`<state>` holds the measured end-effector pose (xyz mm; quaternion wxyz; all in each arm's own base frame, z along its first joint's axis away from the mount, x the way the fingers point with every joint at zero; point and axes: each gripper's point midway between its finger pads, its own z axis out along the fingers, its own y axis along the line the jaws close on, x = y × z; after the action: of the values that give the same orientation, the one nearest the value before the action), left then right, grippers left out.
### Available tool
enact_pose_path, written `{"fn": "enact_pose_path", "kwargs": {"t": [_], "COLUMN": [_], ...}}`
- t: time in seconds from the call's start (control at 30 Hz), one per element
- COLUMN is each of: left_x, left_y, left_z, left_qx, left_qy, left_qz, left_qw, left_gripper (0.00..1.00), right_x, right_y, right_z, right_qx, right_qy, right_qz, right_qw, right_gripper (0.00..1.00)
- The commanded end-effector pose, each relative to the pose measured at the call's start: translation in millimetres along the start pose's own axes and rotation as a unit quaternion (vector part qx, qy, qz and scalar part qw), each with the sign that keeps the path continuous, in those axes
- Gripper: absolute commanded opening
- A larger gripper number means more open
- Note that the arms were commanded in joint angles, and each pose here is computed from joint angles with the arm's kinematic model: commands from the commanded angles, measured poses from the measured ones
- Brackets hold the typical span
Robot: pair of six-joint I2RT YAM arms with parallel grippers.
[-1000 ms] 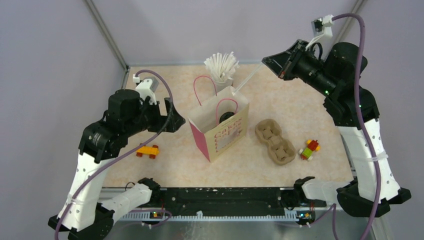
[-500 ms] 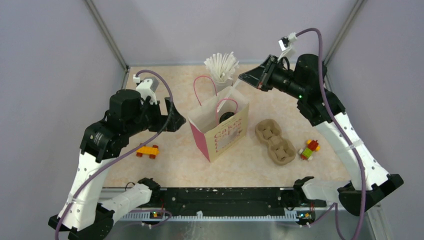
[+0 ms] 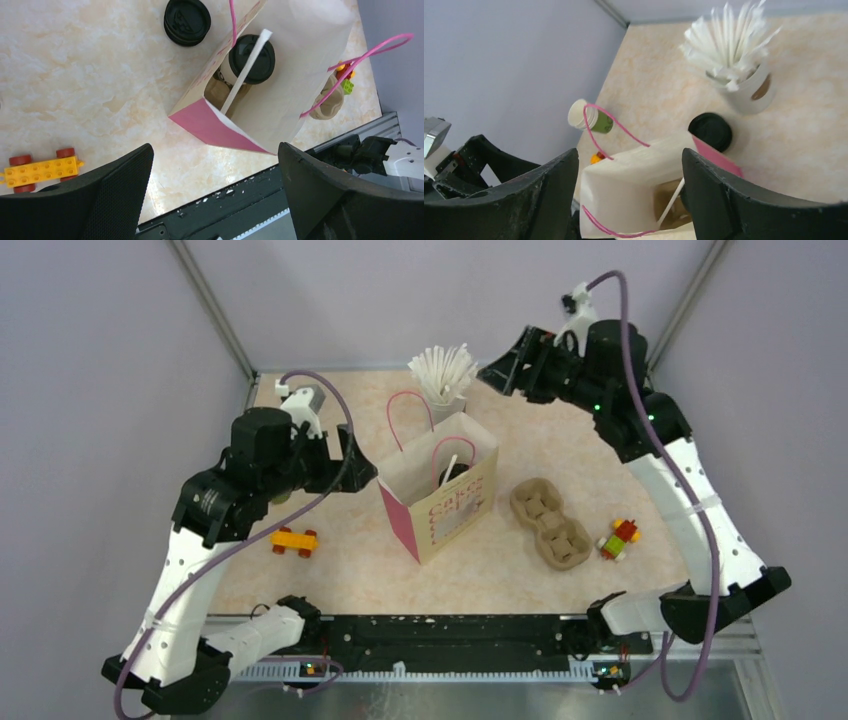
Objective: Pack the takeout coffee
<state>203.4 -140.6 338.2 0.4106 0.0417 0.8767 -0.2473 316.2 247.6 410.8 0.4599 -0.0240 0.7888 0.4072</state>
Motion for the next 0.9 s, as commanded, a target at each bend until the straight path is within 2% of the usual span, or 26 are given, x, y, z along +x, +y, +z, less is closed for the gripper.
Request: {"fn": "enact_pose_path", "kwargs": {"t": [0.0,0.1,0.17,0.23,0.37,0.5,0.73,0.83,0.87], "left_x": [-45.1,-63.1,-72.8,-84.6,-107.4,-117.9,-80.6,-64.1,-60.7], "left_y": [-12.2,-18.1,-24.3,-34.6,-49.7,-58.2,-30.1,-16.6,-13.6], "left_z": [-9.3,-10.4,-13.2,-19.1,-42.3,-62.0,-50.3,-44.7,-43.1], "left_qx": [0.009,0.013,0.023,0.048,0.078,0.095,0.059,0.045,0.043], "left_qy": [-0.071,-0.091,-0.105,-0.132,-0.192,-0.23,-0.202,-0.206,-0.209], "left_qz": [0.02,0.027,0.031,0.051,0.102,0.125,0.112,0.099,0.096], "left_qw": [0.997,0.995,0.994,0.989,0.973,0.96,0.971,0.972,0.972], "left_gripper": [0.99,0.99,0.99,0.99,0.99,0.99,0.99,0.99,0.99], "right_x": [-33.4,-35.2,-32.6,-34.9,-62.3,-60.3,-11.3,-2.7,-12.9], "right_y": [-1.9,-5.3,-9.2,-15.6,-35.0,-56.7,-65.1,-63.8,-54.0], "right_z": [-47.8,-66.8,-81.3,-97.9,-146.1,-179.7,-179.2,-176.5,-175.5], "right_qx": [0.053,0.074,0.082,0.101,0.192,0.262,0.224,0.2,0.178], "right_qy": [-0.04,-0.052,-0.061,-0.081,-0.156,-0.183,-0.157,-0.159,-0.183], "right_qz": [-0.093,-0.097,-0.116,-0.136,-0.164,-0.127,-0.063,-0.069,-0.067], "right_qw": [0.993,0.991,0.988,0.982,0.955,0.939,0.96,0.964,0.965], "right_gripper": [0.74,0.75,0.85,0.87,0.89,0.89,0.9,0.89,0.89]}}
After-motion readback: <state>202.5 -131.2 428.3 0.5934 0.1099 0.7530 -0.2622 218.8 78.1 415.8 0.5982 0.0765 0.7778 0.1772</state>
